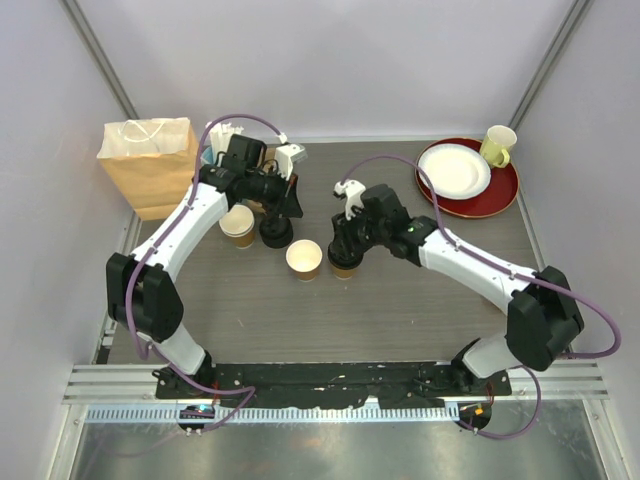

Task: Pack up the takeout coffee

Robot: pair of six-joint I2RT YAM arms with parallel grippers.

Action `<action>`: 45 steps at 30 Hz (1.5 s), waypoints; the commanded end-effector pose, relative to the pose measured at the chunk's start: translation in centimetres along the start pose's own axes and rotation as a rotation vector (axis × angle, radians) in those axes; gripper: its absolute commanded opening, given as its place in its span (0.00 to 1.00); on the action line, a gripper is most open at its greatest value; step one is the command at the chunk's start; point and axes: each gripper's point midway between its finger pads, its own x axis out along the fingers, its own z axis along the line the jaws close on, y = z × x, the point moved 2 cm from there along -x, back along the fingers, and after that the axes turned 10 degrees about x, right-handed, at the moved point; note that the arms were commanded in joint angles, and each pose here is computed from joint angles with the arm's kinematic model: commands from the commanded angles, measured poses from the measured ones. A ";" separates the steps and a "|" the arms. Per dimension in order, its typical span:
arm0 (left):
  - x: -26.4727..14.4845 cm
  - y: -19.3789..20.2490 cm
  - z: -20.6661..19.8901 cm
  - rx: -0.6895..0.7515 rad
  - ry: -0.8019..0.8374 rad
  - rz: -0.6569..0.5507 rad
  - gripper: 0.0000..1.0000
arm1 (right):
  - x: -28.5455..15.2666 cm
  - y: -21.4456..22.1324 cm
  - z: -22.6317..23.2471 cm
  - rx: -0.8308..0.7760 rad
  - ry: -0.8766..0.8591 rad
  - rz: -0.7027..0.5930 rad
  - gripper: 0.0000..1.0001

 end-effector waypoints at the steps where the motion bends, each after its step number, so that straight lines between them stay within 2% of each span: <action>1: -1.1 -1.1 -0.9 0.034 0.012 -0.034 0.00 | -1.8 -2.0 0.4 -0.127 0.218 -0.113 0.48; 5: -0.7 -0.8 -0.7 0.018 0.018 -0.028 0.00 | -1.6 -1.5 0.3 -0.171 0.302 -0.105 0.50; 10: 2.0 0.4 -1.6 -0.118 0.041 0.030 0.02 | -3.2 -3.1 1.3 -0.123 0.250 -0.185 0.57; 13: 4.0 0.8 -2.8 -0.132 -0.007 0.054 0.19 | -4.5 -4.5 0.1 -0.039 0.254 -0.231 0.63; 14: 4.6 0.9 -2.5 -0.131 -0.056 0.063 0.30 | -4.6 -4.5 0.0 -0.014 0.225 -0.229 0.65; 16: 5.4 0.3 -3.2 -0.141 -0.074 0.060 0.36 | -5.1 -4.7 -2.6 0.077 0.240 -0.238 0.68; 17: 5.8 0.3 -2.6 -0.158 -0.095 0.069 0.38 | -5.0 -4.6 -2.3 0.126 0.176 -0.231 0.68; 20: 6.1 -0.5 -1.8 -0.178 -0.122 0.067 0.39 | -5.1 -4.0 -4.4 0.224 0.142 -0.231 0.70; 24: 6.9 0.1 -2.4 -0.229 -0.067 0.087 0.38 | -4.2 -2.7 -5.0 0.307 0.037 -0.186 0.72; 28: 7.3 1.3 -2.7 -0.249 -0.047 0.121 0.37 | -3.3 -2.3 -4.8 0.306 -0.010 -0.156 0.77; 31: 7.7 1.6 -2.6 -0.255 -0.042 0.127 0.31 | -2.4 -1.7 -5.0 0.306 -0.025 -0.123 0.77; 34: 8.3 1.9 -2.8 -0.260 -0.019 0.139 0.28 | -1.6 -1.3 -5.2 0.313 -0.033 -0.096 0.74; 40: 9.5 2.8 -4.0 -0.247 0.029 0.179 0.25 | -1.6 -0.7 -6.0 0.319 0.015 -0.093 0.63; 45: 10.1 2.9 -4.1 -0.248 0.039 0.194 0.23 | -2.2 -0.2 -6.1 0.316 0.037 -0.088 0.61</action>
